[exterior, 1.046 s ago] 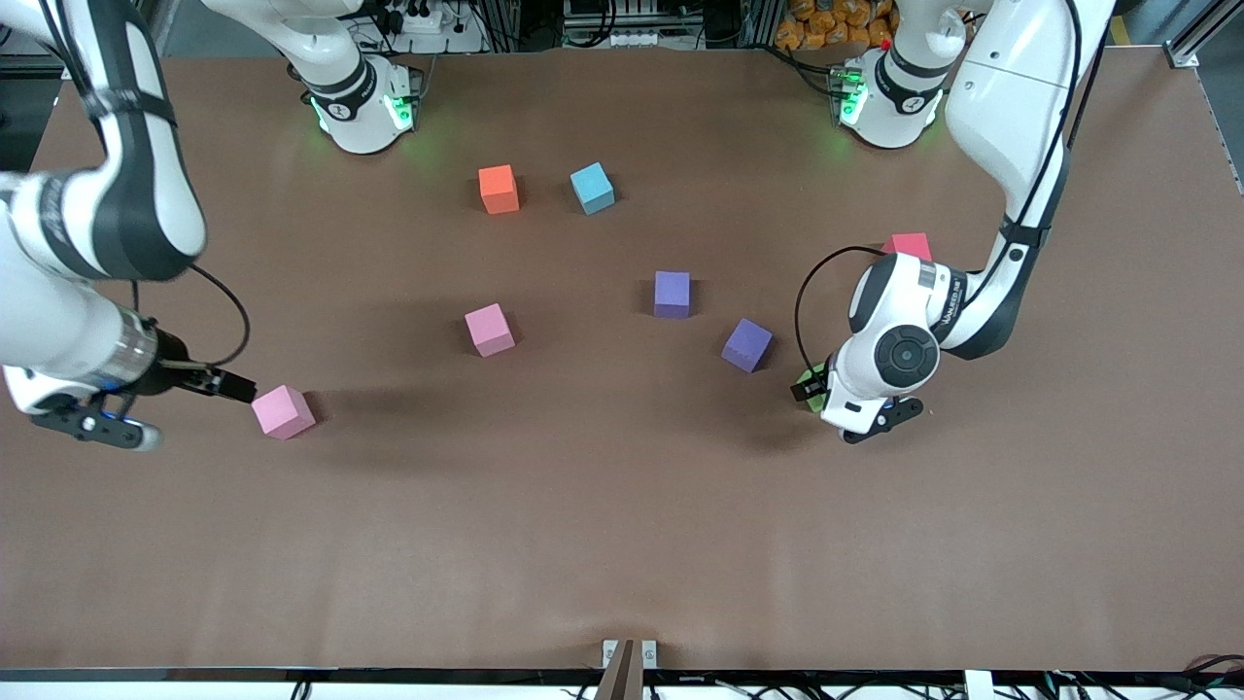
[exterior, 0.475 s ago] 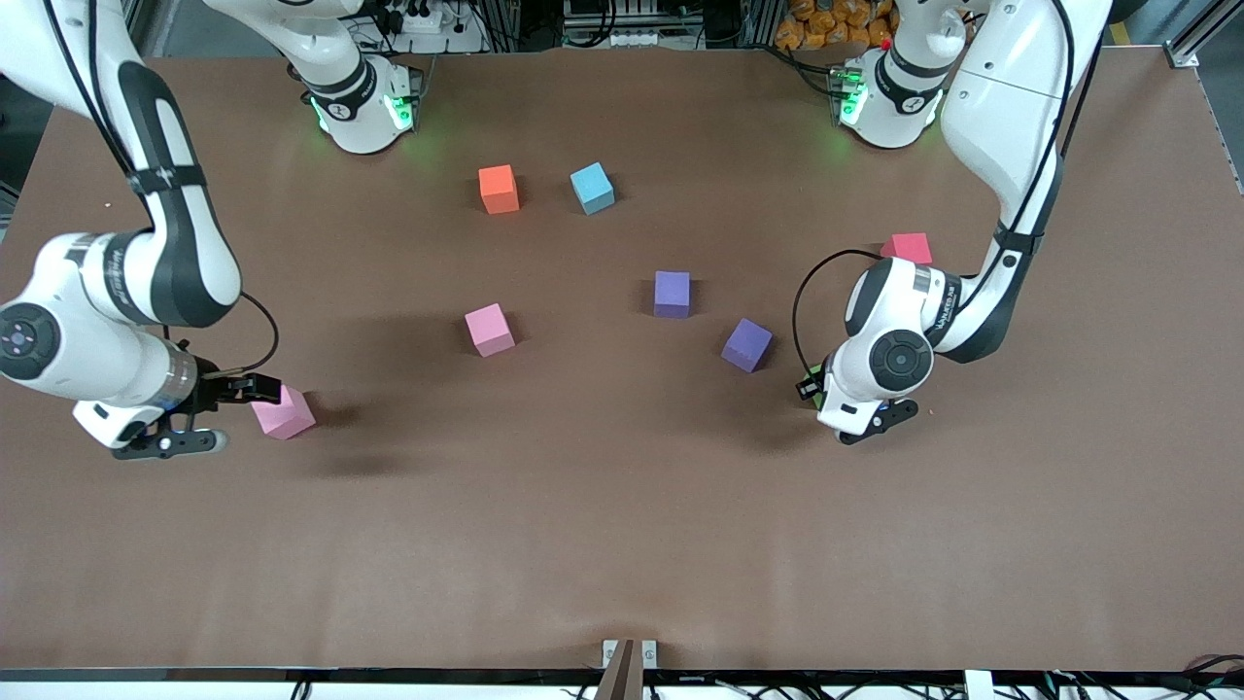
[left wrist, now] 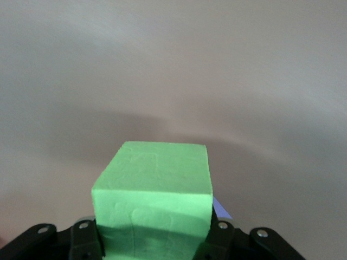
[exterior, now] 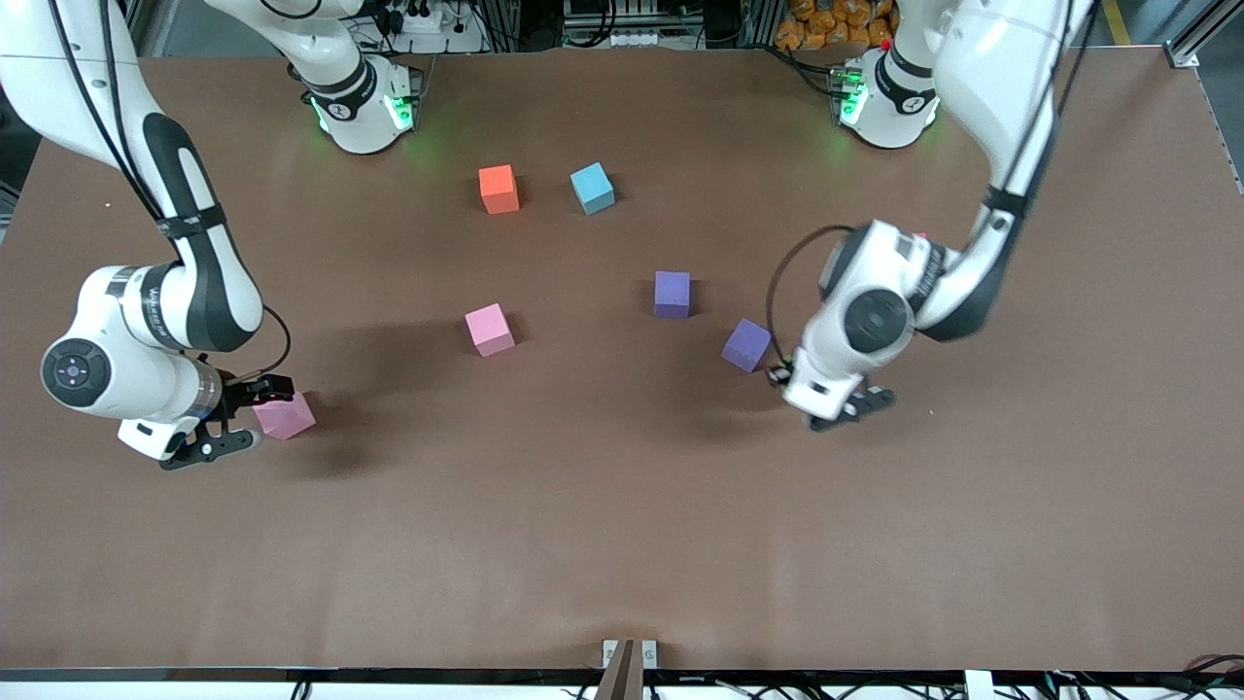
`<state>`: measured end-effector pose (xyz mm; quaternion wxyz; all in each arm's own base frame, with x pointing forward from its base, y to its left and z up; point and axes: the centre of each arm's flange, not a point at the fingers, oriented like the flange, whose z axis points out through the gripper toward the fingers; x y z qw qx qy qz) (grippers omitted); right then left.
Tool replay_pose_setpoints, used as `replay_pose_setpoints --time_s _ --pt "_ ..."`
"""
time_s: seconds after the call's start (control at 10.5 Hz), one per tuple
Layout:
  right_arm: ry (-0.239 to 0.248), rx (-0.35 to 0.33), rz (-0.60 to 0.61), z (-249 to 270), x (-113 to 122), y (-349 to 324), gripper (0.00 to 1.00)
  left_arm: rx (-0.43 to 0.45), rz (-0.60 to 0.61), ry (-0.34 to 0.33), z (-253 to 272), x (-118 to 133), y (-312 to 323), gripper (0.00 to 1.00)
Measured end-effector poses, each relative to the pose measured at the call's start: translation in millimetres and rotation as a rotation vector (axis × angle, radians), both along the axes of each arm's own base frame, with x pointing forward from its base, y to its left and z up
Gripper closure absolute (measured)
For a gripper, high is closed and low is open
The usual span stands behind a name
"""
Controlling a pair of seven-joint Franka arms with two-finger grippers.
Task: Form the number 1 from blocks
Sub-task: 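Place the green block mid-table with the left gripper while the right grasps pink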
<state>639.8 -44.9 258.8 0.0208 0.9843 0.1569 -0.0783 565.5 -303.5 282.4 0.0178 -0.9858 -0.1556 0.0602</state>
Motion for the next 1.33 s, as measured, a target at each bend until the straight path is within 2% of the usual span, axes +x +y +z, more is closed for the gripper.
replay_pose_setpoints --time_s 0.29,0.57,0.95,1.33 --pt "-0.025 -0.034 0.051 -12 4 3 0.00 -0.012 -0.033 0.013 10 -79 -114 0.39" --pt "-0.023 -0.039 0.063 -19 4 6 0.00 -0.013 -0.113 0.014 0 -154 -195 0.39" --pt "-0.028 -0.036 0.074 -28 4 11 0.00 -0.046 -0.153 0.019 -36 -204 -263 0.39" --pt "-0.034 -0.027 0.085 -58 -5 14 0.00 -0.074 -0.183 0.017 -67 -223 -287 0.39"
